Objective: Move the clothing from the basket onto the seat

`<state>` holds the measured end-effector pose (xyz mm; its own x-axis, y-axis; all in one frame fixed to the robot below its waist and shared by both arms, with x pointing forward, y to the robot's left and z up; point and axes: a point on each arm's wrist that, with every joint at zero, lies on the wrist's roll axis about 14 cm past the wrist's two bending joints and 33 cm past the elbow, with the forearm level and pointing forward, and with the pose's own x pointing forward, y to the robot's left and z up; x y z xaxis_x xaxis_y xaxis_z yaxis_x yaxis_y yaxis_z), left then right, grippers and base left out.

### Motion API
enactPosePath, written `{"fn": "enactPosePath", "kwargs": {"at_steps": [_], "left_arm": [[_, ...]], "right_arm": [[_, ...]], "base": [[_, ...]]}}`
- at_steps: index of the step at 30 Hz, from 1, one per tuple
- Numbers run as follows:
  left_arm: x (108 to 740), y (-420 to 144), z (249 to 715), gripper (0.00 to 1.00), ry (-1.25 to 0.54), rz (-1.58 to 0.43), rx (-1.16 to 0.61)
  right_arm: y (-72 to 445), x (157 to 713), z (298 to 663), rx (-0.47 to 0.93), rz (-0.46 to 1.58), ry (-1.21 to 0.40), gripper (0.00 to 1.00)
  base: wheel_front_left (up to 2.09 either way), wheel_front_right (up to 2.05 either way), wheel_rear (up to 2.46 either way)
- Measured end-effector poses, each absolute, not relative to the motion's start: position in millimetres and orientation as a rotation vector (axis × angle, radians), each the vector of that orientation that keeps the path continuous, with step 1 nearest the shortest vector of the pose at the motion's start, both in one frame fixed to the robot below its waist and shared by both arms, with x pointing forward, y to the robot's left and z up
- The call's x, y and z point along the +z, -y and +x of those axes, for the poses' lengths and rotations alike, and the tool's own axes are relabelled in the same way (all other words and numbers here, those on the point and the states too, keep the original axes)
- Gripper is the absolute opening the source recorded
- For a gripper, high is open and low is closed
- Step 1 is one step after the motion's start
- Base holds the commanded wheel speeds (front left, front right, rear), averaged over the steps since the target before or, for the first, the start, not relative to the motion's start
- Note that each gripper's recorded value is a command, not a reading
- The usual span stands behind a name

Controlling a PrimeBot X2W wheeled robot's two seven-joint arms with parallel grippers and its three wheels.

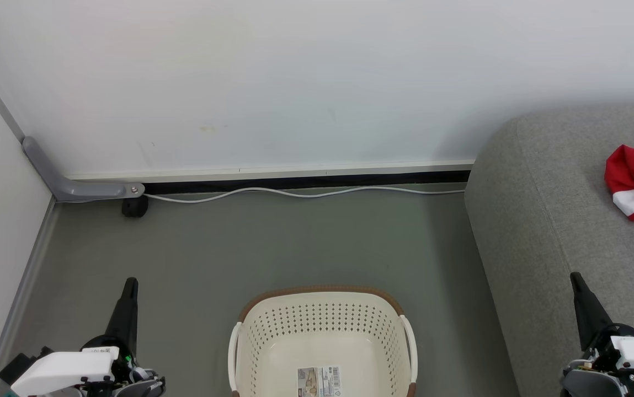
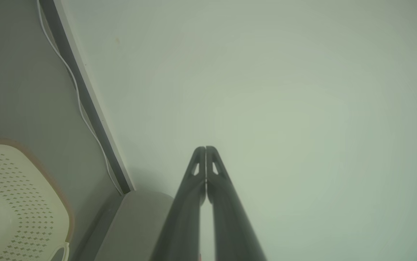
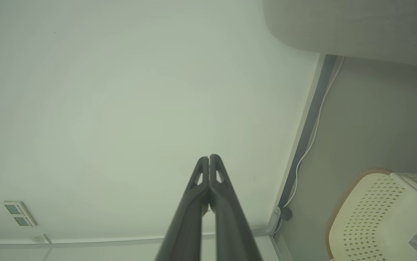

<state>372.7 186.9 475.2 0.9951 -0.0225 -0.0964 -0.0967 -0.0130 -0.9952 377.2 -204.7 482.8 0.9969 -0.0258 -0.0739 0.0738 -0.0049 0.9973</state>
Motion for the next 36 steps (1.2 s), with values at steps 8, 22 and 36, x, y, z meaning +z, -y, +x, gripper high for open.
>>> {"fn": "enactPosePath", "kwargs": {"at_steps": [8,22,36], "left_arm": [[475.2,-186.9,372.6,0.0,-0.093,-1.583,0.059],[475.1,-186.9,372.7,0.0,-0.093,-1.583,0.059],[475.1,-186.9,372.7,0.0,-0.093,-1.583,0.059]], "right_arm": [[204.7,482.8,377.2,-0.079,1.574,-0.038,0.0],[204.7,482.8,377.2,-0.078,1.574,-0.038,0.0],[204.7,482.8,377.2,-0.078,1.574,-0.038,0.0]], "base": [[0.0,0.0,0.0],[0.0,0.0,0.0],[0.0,0.0,0.0]]}}
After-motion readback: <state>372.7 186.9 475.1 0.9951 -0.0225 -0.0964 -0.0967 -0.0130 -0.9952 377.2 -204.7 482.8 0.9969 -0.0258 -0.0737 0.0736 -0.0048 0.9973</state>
